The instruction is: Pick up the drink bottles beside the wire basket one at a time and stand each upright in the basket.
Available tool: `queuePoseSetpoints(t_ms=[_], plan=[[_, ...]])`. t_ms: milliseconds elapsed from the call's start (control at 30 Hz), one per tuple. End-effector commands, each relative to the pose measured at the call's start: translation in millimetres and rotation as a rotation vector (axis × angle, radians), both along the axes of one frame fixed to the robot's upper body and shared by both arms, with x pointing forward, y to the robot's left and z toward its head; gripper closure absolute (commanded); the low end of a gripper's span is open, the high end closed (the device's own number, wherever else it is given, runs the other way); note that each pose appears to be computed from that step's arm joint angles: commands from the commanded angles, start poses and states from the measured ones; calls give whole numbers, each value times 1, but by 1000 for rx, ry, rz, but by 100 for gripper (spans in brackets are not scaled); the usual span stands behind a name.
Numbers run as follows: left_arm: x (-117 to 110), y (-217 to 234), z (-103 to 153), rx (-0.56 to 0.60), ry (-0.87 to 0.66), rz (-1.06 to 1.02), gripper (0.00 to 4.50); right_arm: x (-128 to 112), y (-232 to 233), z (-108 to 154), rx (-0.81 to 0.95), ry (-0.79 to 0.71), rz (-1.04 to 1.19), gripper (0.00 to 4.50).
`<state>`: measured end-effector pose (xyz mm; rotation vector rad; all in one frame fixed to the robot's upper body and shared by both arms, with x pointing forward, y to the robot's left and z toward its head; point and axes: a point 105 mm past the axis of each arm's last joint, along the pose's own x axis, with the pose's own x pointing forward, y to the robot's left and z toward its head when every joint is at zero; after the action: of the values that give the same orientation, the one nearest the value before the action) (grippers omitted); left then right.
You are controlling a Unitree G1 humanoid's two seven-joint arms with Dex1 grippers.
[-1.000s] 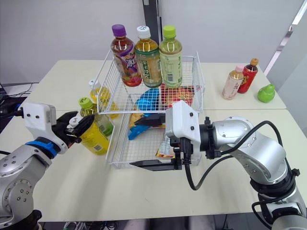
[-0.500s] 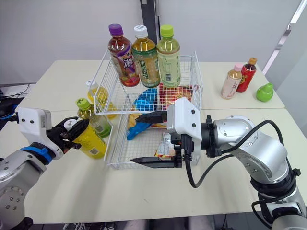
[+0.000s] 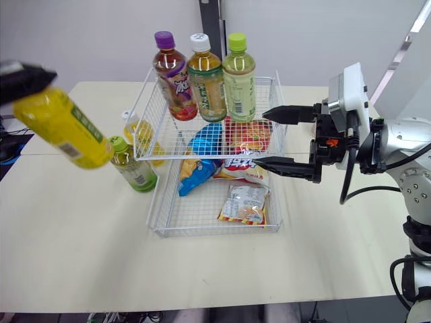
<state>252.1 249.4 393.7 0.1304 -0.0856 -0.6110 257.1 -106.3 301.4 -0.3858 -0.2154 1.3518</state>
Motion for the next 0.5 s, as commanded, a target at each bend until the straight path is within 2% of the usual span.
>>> queuePoseSetpoints(t_ms=[33, 233, 400, 500], plan=[[-13, -8, 43, 0, -105, -102, 312, -10, -1, 6, 0, -29, 8, 0], [-4, -50, 73, 19, -111, -328, 312, -14, -3, 8, 19, -26, -18, 0], [25, -96, 66, 119, -85, -461, 312, -14, -5, 7, 36, -8, -37, 0], [42, -119, 61, 140, -98, -501, 312, -16, -5, 5, 50, 1, -52, 0]])
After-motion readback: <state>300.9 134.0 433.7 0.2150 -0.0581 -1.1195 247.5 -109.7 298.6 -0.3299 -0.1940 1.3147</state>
